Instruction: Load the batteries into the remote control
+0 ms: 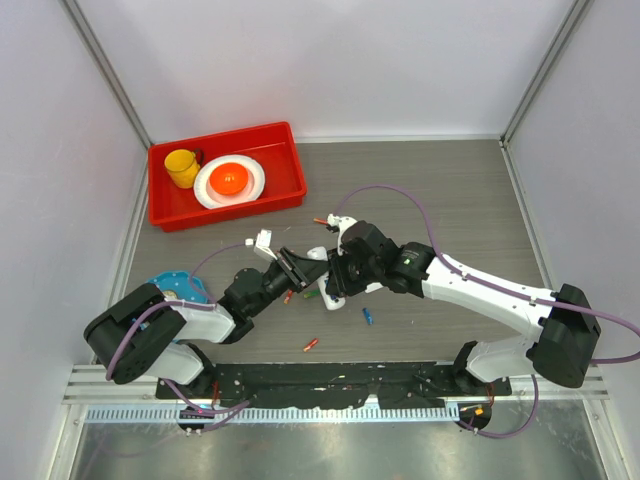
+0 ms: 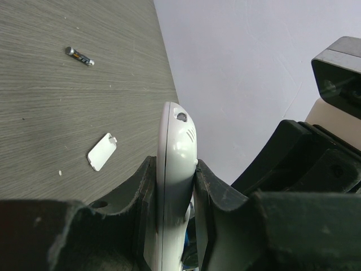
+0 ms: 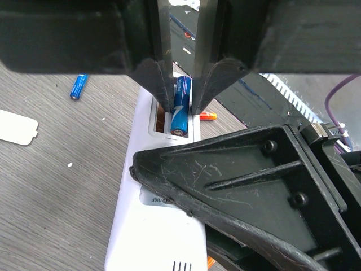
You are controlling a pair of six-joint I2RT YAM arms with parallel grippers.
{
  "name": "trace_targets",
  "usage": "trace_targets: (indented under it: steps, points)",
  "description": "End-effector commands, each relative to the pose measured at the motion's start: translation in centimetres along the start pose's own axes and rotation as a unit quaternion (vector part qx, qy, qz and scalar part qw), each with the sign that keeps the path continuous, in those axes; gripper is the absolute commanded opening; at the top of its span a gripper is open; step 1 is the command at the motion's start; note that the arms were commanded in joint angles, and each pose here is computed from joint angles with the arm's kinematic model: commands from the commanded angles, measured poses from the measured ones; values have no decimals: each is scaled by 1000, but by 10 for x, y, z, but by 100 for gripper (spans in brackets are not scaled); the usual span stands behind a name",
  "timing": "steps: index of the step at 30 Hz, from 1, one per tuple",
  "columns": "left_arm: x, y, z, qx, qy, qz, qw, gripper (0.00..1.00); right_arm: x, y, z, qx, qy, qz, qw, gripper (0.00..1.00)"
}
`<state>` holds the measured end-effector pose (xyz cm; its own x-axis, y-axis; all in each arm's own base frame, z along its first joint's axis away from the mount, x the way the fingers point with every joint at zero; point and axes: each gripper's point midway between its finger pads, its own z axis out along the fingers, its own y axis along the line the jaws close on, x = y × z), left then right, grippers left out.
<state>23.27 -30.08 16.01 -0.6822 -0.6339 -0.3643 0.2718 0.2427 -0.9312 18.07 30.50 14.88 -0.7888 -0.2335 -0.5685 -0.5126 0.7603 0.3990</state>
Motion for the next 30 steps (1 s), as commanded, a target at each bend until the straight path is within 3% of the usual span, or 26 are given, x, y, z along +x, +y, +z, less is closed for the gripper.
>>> trace_targets:
  steps: [1,8,30]
  points:
    - [-21,-127,-21,237,-32,-9,971,0,-35,12,0,-14,-64,-3,998,26]
    - [-21,-124,-20,233,-34,-7,972,0,-33,10,-5,-10,-63,-3,998,35]
    - [-33,-118,-10,214,-60,-42,974,0,-58,8,-13,25,-80,-13,996,43]
